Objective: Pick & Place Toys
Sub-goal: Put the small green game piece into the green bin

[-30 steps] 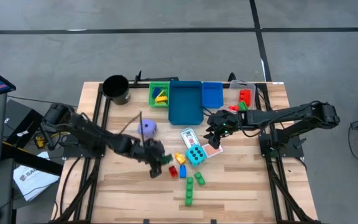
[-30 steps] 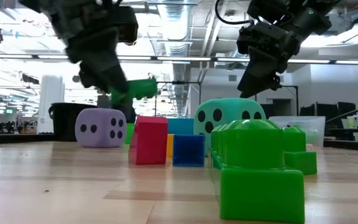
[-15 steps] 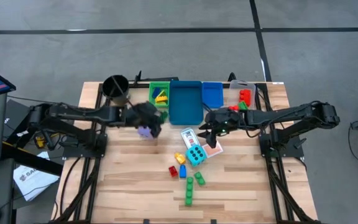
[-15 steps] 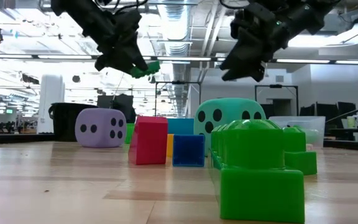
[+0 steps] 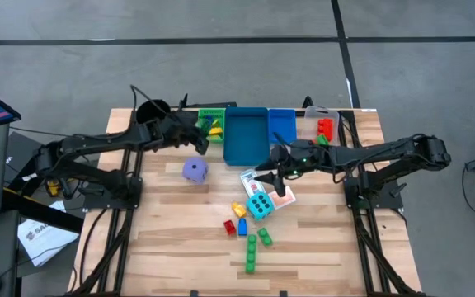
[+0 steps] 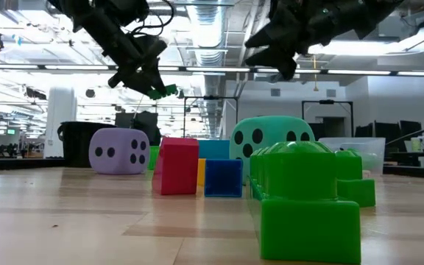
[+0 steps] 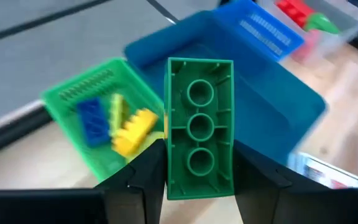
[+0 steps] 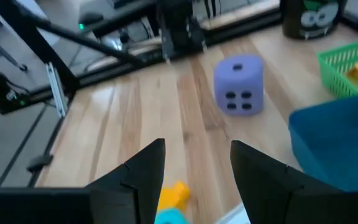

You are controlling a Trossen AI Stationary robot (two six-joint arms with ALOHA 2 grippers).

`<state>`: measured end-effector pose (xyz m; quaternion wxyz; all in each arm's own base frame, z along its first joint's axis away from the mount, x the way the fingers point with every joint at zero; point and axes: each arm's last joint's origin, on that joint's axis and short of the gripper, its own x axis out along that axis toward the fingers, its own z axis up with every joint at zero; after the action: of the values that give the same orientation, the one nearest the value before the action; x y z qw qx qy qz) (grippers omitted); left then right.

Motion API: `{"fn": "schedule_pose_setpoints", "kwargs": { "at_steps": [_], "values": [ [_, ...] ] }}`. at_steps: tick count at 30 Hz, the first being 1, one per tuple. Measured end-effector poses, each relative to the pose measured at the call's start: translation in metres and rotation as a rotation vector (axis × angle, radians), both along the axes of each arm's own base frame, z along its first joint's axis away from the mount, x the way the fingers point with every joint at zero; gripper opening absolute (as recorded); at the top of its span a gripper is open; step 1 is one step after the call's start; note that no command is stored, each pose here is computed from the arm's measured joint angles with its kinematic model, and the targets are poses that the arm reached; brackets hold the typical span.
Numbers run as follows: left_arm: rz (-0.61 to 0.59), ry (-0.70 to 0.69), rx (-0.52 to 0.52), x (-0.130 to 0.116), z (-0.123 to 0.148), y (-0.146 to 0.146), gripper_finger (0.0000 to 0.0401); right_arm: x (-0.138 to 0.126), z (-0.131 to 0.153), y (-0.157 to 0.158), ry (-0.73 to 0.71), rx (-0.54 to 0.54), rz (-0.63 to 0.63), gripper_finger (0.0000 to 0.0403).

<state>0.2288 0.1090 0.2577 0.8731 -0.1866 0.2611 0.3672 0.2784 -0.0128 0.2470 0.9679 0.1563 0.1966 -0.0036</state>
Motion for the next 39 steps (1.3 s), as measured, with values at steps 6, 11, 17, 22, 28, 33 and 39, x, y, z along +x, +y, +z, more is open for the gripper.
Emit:
{"fn": "schedule_pose_setpoints", "kwargs": {
  "at_steps": [6,11,17,22,28,33,39],
  "values": [
    [0.050,-0.011,0.068,-0.007,0.000,0.032,0.0143,0.003,0.009,-0.010,-0.096,0.066,-0.069,0.0179],
    [0.047,-0.056,0.068,-0.003,-0.011,0.061,0.0144,0.002,0.011,-0.020,-0.122,0.127,-0.173,0.0179],
    [0.050,-0.004,-0.012,0.003,-0.043,0.084,0.0144,0.002,0.012,-0.022,-0.130,0.130,-0.226,0.0179],
    [0.014,0.023,-0.079,0.012,-0.068,0.092,0.0144,0.002,0.011,-0.022,-0.124,0.164,-0.242,0.0179],
    [-0.002,0.008,-0.084,0.019,-0.081,0.097,0.0145,0.002,0.010,-0.022,-0.116,0.164,-0.242,0.0179],
    [0.014,0.015,-0.074,0.020,-0.082,0.097,0.0160,0.001,0.008,-0.022,-0.097,0.164,-0.243,0.0179],
    [0.018,0.015,-0.070,0.020,-0.082,0.098,0.0179,0.001,0.008,-0.022,-0.096,0.163,-0.243,0.0179]
  ]
}}
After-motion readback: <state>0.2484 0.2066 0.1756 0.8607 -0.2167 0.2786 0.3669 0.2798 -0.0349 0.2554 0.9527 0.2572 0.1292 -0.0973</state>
